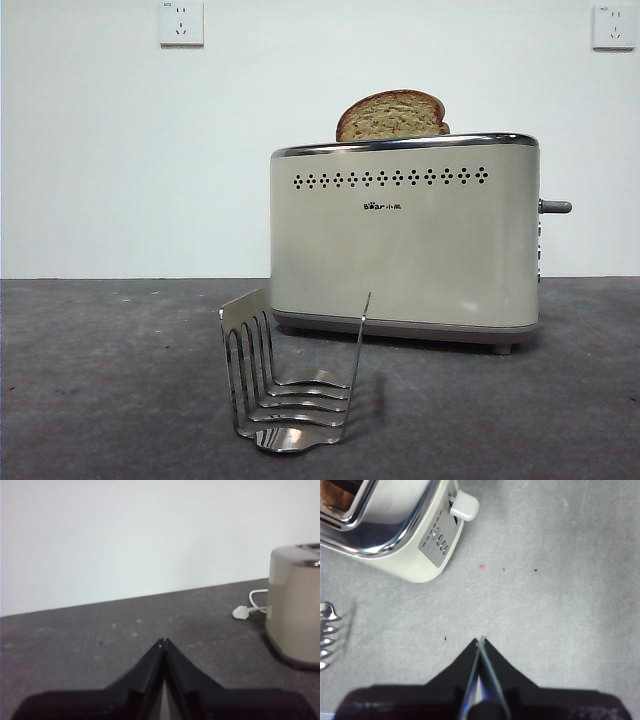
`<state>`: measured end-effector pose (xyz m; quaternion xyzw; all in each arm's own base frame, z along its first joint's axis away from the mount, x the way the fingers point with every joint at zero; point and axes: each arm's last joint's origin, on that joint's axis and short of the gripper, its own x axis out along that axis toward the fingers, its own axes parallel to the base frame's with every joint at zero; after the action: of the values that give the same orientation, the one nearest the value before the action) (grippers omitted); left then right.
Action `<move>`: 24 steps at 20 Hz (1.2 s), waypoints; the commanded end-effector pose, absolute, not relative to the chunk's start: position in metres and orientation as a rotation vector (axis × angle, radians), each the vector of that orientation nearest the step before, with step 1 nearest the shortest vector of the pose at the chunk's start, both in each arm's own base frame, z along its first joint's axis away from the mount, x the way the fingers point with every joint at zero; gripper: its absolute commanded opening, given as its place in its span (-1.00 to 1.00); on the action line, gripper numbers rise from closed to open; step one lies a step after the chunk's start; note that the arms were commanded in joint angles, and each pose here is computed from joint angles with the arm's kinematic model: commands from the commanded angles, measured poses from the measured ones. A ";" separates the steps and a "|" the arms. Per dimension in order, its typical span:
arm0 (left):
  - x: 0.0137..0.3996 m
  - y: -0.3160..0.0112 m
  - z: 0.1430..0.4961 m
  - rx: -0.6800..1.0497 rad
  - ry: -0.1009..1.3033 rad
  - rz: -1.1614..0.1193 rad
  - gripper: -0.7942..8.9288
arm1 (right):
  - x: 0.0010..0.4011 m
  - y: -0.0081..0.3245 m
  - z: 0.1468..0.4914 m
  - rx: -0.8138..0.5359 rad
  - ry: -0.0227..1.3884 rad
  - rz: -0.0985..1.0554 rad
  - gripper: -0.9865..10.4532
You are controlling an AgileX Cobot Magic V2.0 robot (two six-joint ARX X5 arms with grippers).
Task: Pick up a slice of bread from the rack,put the bread on the toaster,press the button
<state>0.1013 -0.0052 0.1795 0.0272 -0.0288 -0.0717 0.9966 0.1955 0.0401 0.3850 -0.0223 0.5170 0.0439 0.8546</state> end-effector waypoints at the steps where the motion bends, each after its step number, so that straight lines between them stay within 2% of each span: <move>1: 0.100 -0.004 0.173 0.049 -0.070 -0.130 -0.84 | 0.197 0.040 0.386 -0.041 1.079 0.090 -0.83; 6: 0.097 0.000 0.166 0.045 -0.009 -0.093 -0.84 | 0.197 0.040 0.386 -0.042 1.080 0.090 -0.83; 10: 0.096 0.000 0.150 0.032 0.155 -0.081 -0.84 | 0.197 0.040 0.386 -0.041 1.080 0.090 -0.83; 19: 0.096 0.002 0.149 -0.023 0.171 -0.007 -0.84 | 0.197 0.040 0.386 -0.041 1.080 0.090 -0.83; 24: 0.099 0.003 0.145 -0.034 0.224 0.003 -0.84 | 0.197 0.040 0.386 -0.041 1.080 0.090 -0.83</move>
<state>0.0985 0.0021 0.1477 -0.0106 0.1114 -0.0015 0.9937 0.1955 0.0401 0.3850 -0.0225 0.5168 0.0441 0.8547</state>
